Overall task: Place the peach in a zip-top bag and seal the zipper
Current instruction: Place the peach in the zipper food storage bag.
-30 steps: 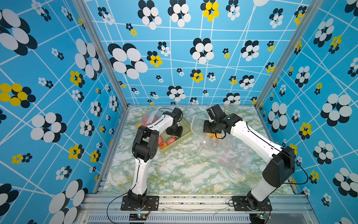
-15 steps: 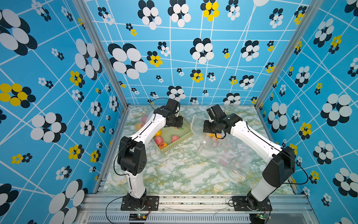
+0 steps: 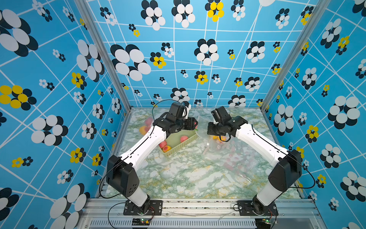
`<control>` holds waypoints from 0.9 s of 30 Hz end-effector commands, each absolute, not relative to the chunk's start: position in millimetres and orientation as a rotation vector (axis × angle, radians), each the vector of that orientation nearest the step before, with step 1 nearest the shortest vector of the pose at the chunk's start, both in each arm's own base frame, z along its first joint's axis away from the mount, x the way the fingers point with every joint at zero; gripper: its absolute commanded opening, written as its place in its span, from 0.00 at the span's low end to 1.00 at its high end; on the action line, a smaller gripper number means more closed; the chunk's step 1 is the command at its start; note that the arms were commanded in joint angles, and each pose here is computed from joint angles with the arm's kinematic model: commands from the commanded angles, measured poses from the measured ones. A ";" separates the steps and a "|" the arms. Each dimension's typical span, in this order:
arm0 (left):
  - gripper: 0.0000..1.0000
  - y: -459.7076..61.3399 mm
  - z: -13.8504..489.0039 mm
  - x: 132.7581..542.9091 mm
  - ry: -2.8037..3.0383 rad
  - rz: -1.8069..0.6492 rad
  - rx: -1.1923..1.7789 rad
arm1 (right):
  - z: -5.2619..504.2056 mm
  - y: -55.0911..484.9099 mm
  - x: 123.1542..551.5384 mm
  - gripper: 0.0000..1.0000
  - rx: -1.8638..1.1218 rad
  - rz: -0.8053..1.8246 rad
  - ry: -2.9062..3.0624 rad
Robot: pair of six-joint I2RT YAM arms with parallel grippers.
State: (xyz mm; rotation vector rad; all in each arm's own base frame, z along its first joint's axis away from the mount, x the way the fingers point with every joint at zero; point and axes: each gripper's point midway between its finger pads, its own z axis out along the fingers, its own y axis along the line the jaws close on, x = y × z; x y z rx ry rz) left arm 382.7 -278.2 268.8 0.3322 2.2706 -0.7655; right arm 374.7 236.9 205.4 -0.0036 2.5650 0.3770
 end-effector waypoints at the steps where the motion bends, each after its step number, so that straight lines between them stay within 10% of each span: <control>1: 0.56 -299.0 275.9 380.2 2.226 -0.839 0.348 | 210.7 244.5 372.1 0.00 0.003 0.436 2.549; 18: 0.59 -335.8 232.0 397.8 2.303 -0.791 0.379 | 225.7 244.5 365.3 0.00 0.001 0.488 2.521; 27: 0.79 -342.5 239.8 402.1 2.282 -0.797 0.392 | 231.9 237.3 361.8 0.00 -0.001 0.461 2.507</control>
